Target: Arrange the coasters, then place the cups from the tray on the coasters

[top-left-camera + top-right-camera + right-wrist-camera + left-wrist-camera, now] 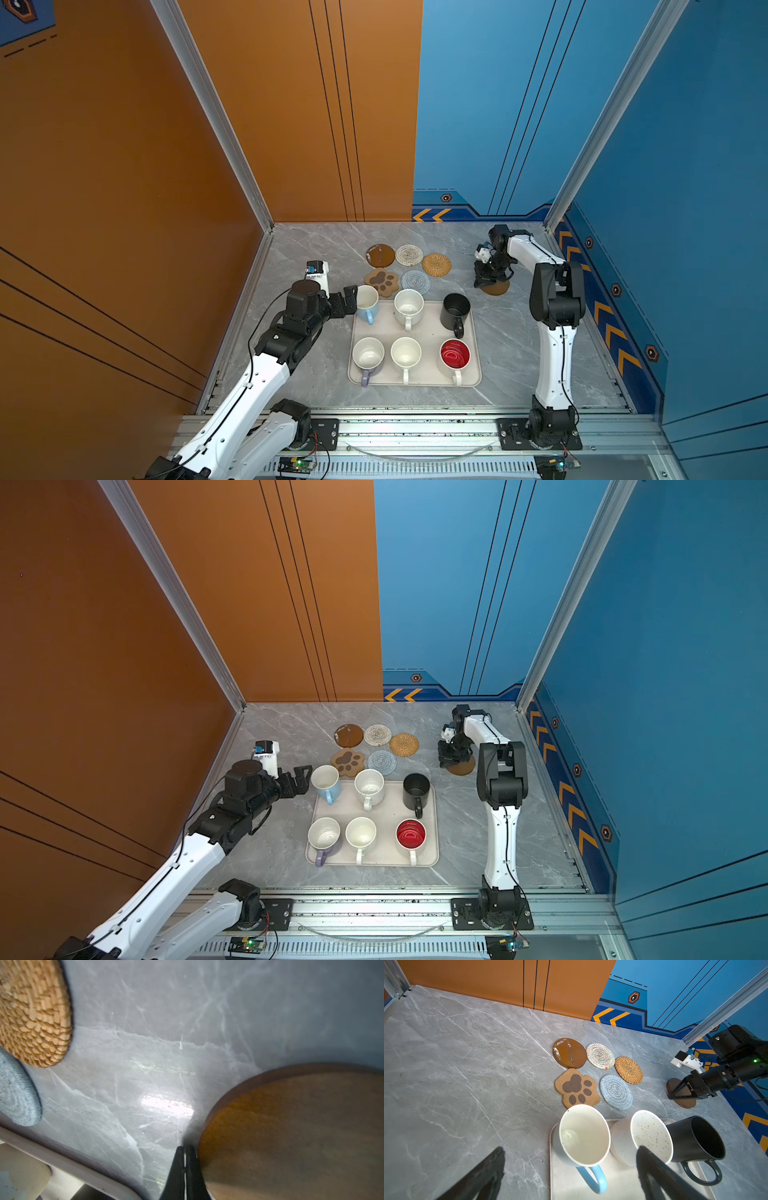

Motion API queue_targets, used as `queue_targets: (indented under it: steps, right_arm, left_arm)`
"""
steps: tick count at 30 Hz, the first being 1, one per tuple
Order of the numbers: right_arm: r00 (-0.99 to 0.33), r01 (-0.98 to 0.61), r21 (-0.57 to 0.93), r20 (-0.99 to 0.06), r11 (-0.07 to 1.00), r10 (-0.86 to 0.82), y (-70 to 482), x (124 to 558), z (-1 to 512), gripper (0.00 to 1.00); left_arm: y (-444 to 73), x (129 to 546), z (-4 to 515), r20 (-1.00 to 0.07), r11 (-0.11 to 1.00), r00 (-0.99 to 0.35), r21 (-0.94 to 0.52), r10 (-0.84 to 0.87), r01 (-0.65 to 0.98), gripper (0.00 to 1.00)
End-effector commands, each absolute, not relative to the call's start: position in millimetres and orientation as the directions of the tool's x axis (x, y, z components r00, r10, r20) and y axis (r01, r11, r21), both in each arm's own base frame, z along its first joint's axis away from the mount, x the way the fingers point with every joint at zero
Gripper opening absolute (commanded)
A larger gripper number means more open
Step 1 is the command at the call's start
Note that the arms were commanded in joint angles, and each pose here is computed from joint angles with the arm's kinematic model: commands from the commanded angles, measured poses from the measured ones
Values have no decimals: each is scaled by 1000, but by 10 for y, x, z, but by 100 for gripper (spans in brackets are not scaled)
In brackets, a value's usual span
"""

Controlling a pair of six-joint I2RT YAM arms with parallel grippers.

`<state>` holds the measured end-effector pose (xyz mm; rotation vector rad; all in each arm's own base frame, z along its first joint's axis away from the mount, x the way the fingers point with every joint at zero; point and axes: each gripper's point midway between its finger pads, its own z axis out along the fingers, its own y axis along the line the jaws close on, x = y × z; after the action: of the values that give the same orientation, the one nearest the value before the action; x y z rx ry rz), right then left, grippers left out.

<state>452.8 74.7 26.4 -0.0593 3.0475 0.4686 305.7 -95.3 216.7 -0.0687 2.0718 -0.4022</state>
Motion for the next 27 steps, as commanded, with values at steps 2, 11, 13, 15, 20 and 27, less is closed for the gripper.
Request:
queue_targets:
  steps: [2, 11, 13, 15, 20, 27]
  right_arm:
    - [-986, -74, 286, -165, 956, -27, 826, 4606, 716, 0]
    - [-962, -177, 237, -244, 955, -118, 1419, 4783, 892, 0]
    - [-957, -190, 206, -256, 960, -134, 1521, 4843, 869, 0]
    - [-952, -197, 182, -269, 963, -144, 1618, 4915, 839, 0]
    - [-948, -190, 190, -291, 963, -130, 1824, 5075, 795, 0]
    - [-946, -218, 251, -292, 943, -141, 2145, 5140, 705, 0]
  left_arm:
    - [-963, 3038, 2229, -838, 944, -504, -309, -212, 118, 99]
    - [-1004, 3059, 2229, -839, 942, -502, -312, -212, 125, 98]
    - [-1019, 3056, 2245, -841, 941, -497, -313, -211, 131, 98]
    - [-1029, 3045, 2232, -840, 940, -501, -315, -211, 132, 98]
    - [-1038, 3018, 2184, -837, 940, -507, -314, -208, 133, 98]
    - [-1047, 3002, 2135, -830, 939, -516, -319, -211, 128, 99]
